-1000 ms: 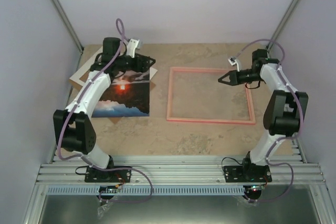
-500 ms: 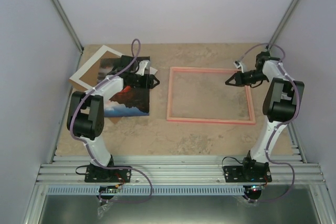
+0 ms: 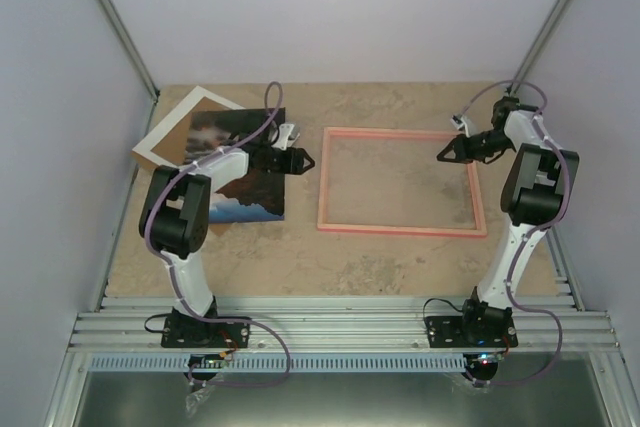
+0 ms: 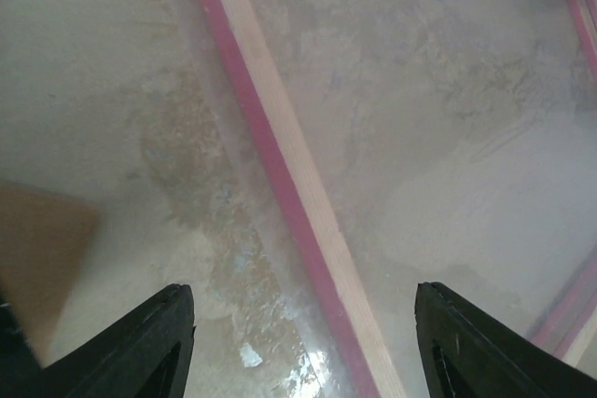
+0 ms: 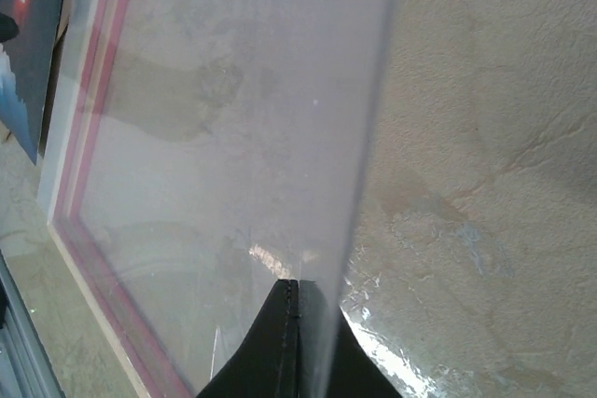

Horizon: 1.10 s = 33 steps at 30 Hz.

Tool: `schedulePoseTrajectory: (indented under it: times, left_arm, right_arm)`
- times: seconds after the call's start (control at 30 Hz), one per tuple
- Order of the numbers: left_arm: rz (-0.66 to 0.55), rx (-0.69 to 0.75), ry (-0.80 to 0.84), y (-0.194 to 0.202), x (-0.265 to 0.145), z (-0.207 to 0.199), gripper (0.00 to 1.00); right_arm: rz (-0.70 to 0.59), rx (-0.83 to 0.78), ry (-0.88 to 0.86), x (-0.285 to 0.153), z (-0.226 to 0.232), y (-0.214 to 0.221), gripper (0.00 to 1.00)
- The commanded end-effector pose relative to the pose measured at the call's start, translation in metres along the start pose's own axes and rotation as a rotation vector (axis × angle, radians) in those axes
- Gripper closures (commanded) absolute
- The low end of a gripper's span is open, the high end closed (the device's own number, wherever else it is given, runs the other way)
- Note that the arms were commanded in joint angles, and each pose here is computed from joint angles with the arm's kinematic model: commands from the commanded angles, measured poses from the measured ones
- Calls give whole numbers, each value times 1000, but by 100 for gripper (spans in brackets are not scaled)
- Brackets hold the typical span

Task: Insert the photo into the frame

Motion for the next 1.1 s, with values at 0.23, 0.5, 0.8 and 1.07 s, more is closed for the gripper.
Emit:
schedulePoseTrajectory:
  times: [0.23, 0.5, 0.8, 1.07]
  left_arm:
    - [31, -54, 17, 14, 29, 0, 37]
    - [55, -52, 15, 20, 38, -2, 38]
    - [84, -53, -32, 28, 49, 0, 37]
    - [91, -56, -44, 29, 54, 3, 36]
  right_arm:
    - [11, -6, 39, -6, -14, 0, 100]
    - [11, -16, 45, -10, -13, -1, 99]
    - [-3, -30, 46, -18, -10, -3, 99]
    - [1, -39, 71, -23, -15, -6, 100]
Point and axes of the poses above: each gripper's point midway between its finger pads, its own x axis out along the fingers, its own z axis along the line the jaws close on, y = z × x, the point moved 2 cm from there along -x, back along the fingers, and after that the axes turned 9 degrees about x, right-handed, at the moved point
